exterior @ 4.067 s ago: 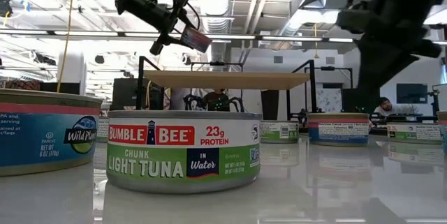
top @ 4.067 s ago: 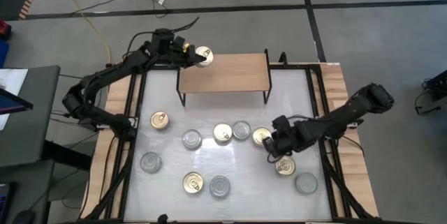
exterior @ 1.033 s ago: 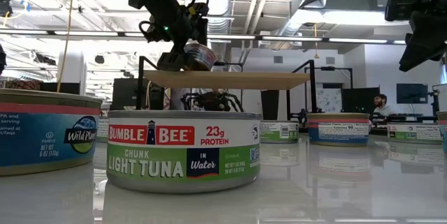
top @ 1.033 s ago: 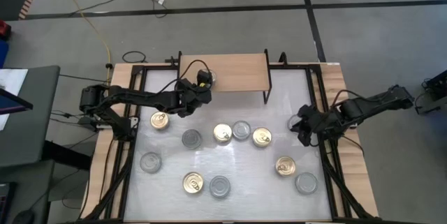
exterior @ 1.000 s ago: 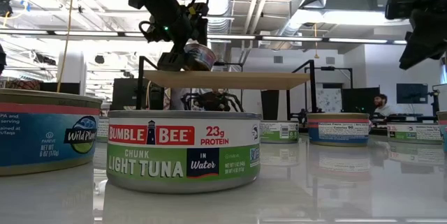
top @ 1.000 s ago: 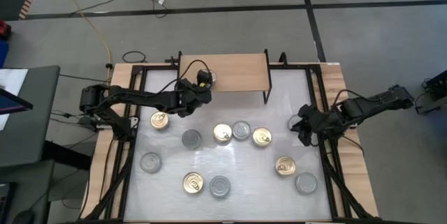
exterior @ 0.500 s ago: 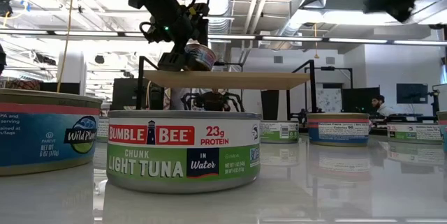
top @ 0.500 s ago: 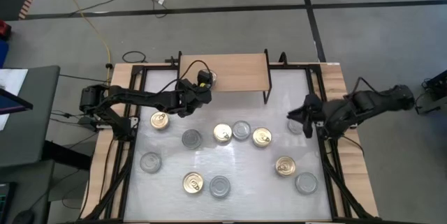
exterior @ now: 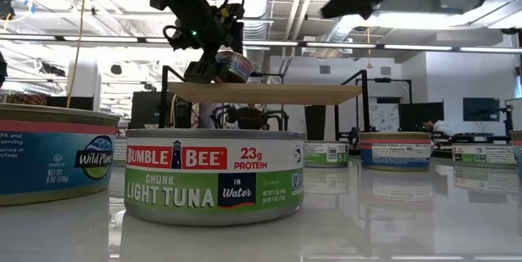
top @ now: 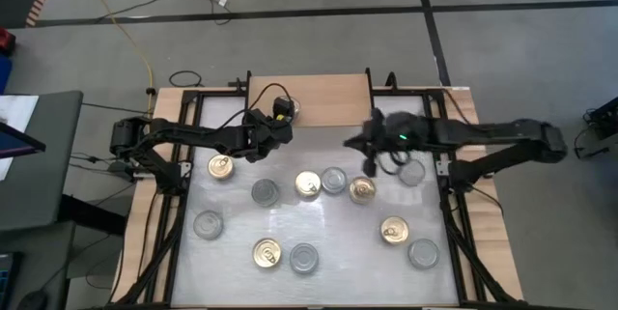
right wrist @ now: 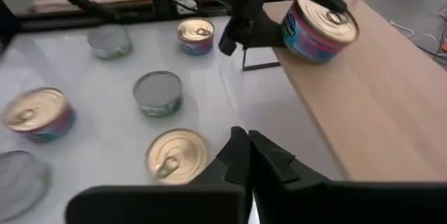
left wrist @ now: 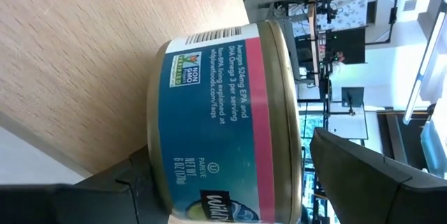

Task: Stack canned seafood by type on shelf
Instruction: Put the blue and pink tuna can on the shelf

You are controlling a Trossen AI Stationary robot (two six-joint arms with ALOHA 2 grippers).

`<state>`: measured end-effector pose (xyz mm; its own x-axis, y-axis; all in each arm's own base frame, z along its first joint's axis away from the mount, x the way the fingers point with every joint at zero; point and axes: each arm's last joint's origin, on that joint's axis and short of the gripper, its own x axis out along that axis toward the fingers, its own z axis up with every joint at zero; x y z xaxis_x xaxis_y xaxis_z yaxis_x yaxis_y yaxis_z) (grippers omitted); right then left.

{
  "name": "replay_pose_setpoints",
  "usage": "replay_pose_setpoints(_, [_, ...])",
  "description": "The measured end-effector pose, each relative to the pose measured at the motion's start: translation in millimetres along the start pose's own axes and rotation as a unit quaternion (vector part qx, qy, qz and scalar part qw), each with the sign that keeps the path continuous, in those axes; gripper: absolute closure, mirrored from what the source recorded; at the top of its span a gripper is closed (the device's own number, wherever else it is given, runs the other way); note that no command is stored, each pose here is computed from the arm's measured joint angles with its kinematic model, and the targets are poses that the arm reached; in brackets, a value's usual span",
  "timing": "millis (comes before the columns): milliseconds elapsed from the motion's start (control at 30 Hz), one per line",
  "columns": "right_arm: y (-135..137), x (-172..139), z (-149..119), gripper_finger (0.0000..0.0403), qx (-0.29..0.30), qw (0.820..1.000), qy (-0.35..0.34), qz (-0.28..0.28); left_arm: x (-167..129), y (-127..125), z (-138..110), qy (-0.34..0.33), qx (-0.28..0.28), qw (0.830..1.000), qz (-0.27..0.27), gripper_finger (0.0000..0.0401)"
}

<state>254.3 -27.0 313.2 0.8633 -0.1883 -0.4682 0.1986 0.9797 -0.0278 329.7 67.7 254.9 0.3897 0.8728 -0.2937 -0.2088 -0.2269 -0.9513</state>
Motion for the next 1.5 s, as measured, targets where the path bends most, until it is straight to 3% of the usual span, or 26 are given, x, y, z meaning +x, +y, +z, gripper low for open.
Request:
replay_pose_setpoints(233, [-35.7,52.4,24.3,0.0391,-0.007,0.999,0.007,0.05,-0.1,0.7,-1.8,0.032,-0.001,0.999,0.011,0.0102])
replay_pose_setpoints(367, [-54.2,73.1,23.7,0.0386,-0.003,0.995,-0.025,0.098,-0.1,1.0,-2.9,0.05,-0.004,0.999,0.018,0.0102])
replay_pose_setpoints(833, [-87.6,127.8,5.2,0.0386,0.0,0.982,-0.079,0.174,6.8,-2.7,-0.9,0.095,-0.006,0.995,0.027,0.0102])
replay_pose_setpoints(1233, [-111.5,142.4,-3.0,0.0386,-0.004,0.983,-0.107,0.149,7.3,-3.2,-1.6,0.113,0.003,0.993,0.029,0.0102])
replay_pose_setpoints(1500, [-122.9,140.9,-4.8,0.0385,0.0,0.991,-0.1,0.091,4.9,-9.1,-5.7,0.148,0.006,0.989,0.007,0.0102])
